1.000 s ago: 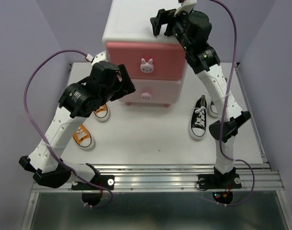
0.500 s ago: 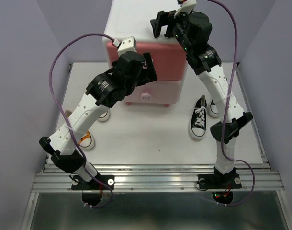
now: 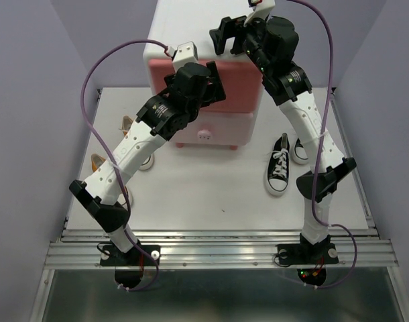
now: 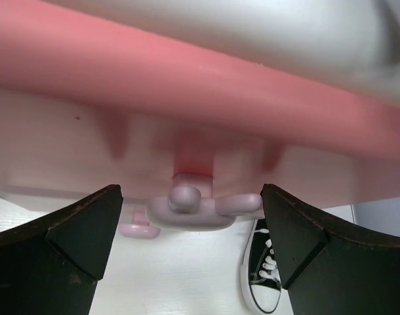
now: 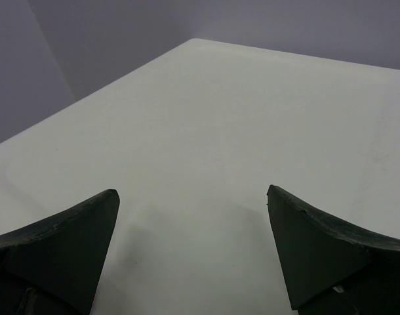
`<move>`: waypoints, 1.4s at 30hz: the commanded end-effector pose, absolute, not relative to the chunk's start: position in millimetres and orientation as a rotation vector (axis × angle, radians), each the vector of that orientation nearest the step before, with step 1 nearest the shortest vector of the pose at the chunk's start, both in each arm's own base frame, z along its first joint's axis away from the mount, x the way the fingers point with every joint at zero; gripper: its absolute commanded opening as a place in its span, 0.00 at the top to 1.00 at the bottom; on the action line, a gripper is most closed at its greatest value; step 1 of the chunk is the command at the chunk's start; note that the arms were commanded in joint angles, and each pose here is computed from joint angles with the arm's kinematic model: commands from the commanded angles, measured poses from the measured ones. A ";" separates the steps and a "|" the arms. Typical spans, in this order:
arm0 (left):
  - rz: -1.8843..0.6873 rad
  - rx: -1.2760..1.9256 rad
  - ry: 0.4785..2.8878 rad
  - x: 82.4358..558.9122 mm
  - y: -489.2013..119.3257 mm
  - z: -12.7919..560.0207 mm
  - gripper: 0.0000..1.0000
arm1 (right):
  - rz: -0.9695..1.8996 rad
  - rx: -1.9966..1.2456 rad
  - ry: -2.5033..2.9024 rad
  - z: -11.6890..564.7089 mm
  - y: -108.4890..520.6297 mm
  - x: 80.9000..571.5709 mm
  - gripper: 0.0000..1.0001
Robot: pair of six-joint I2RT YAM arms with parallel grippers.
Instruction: Place and organize the shoes in the shoe cabinet
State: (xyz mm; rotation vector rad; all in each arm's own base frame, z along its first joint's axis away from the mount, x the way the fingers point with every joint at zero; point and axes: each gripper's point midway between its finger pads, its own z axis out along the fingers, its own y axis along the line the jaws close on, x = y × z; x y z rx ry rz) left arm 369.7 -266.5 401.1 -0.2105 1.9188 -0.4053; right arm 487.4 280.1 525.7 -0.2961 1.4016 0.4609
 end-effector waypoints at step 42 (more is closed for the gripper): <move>-0.683 -0.355 2.230 185.4 -236.5 361.4 1.00 | 0.368 -0.281 1.906 362.9 282.1 497.3 0.00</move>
